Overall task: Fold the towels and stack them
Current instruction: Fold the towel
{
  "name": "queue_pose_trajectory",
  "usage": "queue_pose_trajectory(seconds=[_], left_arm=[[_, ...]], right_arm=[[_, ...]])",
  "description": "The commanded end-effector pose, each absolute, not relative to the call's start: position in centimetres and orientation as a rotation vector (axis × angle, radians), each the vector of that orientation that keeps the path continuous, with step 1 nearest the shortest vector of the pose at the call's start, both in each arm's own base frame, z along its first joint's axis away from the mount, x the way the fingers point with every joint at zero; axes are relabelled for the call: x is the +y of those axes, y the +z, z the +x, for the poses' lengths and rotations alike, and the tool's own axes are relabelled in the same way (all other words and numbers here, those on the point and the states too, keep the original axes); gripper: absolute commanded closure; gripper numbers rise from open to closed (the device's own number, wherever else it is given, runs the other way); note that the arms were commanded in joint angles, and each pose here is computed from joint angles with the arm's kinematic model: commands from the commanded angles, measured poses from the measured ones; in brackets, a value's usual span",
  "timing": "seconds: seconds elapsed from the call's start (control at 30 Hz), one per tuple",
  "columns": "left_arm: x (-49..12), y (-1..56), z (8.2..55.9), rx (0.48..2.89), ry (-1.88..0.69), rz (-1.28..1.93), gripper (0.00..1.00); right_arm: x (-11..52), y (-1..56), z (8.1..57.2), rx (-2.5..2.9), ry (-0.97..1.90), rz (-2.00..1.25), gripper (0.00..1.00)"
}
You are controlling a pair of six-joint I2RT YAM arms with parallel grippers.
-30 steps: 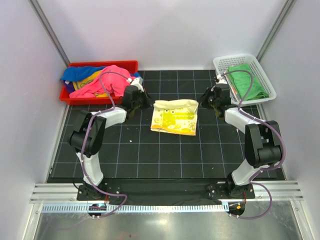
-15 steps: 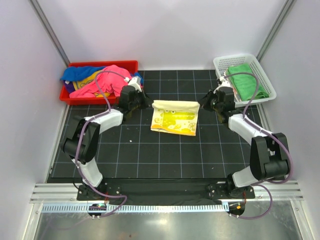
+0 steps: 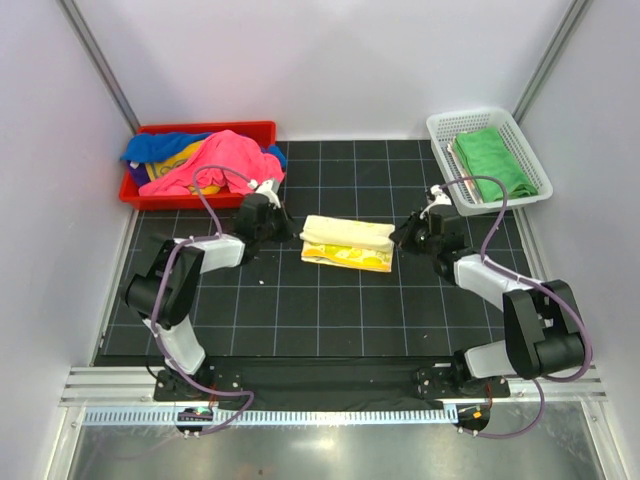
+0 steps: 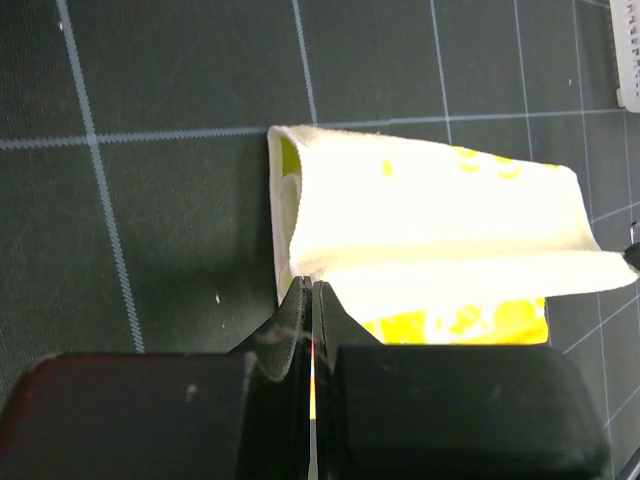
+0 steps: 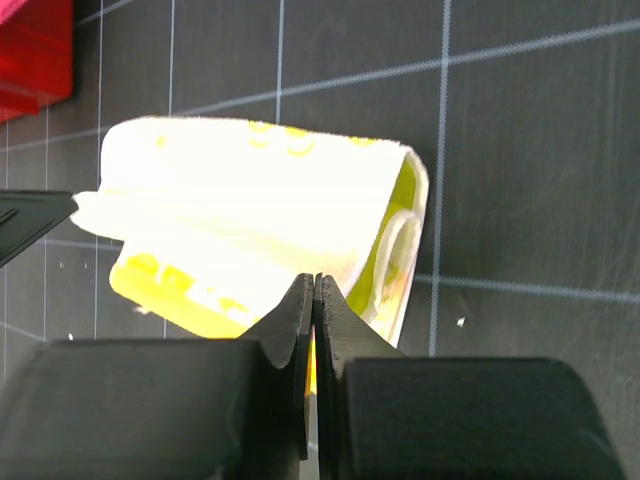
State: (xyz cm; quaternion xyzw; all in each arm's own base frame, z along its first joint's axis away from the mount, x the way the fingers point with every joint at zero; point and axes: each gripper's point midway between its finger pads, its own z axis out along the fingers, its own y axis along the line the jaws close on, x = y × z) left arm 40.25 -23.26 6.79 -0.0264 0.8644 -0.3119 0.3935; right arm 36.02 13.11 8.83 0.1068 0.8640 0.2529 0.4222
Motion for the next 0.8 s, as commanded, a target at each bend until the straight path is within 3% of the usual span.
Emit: queue_pose_trajectory(seconds=[0.0,0.77], left_arm=[[-23.7,10.0,40.8,2.082,-0.845,-0.052,1.0],[-23.8,9.2,37.6,2.098,-0.895,-0.035,1.0]], right_arm=[[13.2,11.7,36.9,2.046,0.642,0.268,0.94],[12.7,9.9,33.8,2.083,0.613,0.304,0.94]])
